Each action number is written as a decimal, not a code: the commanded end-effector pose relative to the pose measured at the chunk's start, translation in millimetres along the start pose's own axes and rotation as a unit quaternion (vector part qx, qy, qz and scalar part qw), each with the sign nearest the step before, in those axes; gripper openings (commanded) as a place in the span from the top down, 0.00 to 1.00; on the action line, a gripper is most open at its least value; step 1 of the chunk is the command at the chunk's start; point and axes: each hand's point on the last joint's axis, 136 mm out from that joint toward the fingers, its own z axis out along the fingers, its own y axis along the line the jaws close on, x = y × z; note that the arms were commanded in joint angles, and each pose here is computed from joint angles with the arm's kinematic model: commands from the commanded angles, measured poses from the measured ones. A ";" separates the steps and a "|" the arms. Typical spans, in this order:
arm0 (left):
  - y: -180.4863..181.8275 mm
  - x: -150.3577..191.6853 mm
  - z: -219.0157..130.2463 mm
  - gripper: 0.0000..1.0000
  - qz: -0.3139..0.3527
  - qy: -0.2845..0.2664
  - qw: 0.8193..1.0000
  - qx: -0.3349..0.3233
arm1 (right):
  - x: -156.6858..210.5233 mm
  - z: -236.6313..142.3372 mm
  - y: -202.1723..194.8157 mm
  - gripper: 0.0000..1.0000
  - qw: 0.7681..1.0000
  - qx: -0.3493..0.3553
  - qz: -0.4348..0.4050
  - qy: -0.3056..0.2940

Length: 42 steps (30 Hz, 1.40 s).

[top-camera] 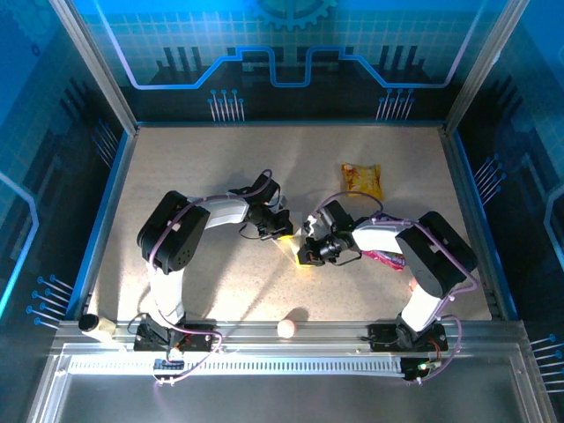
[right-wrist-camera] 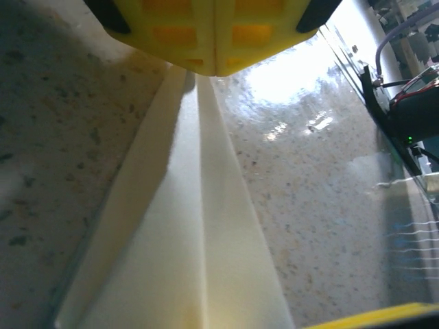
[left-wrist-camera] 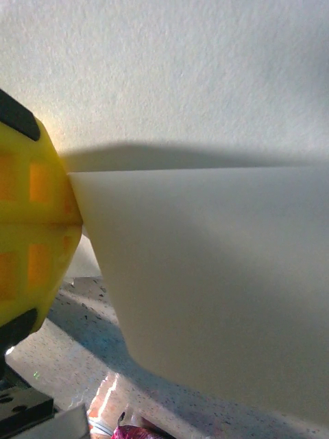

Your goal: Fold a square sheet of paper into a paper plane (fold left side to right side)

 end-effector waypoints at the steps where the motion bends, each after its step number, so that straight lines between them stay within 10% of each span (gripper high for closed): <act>1: 41.2 18.5 14.6 0.95 -0.031 0.030 0.996 -0.072 | -8.2 -9.3 21.3 1.00 0.999 -0.034 -0.016 -0.010; 42: 42.3 18.2 13.5 0.95 -0.028 0.033 0.996 -0.078 | 9.2 14.1 -14.1 1.00 1.000 0.009 0.014 0.017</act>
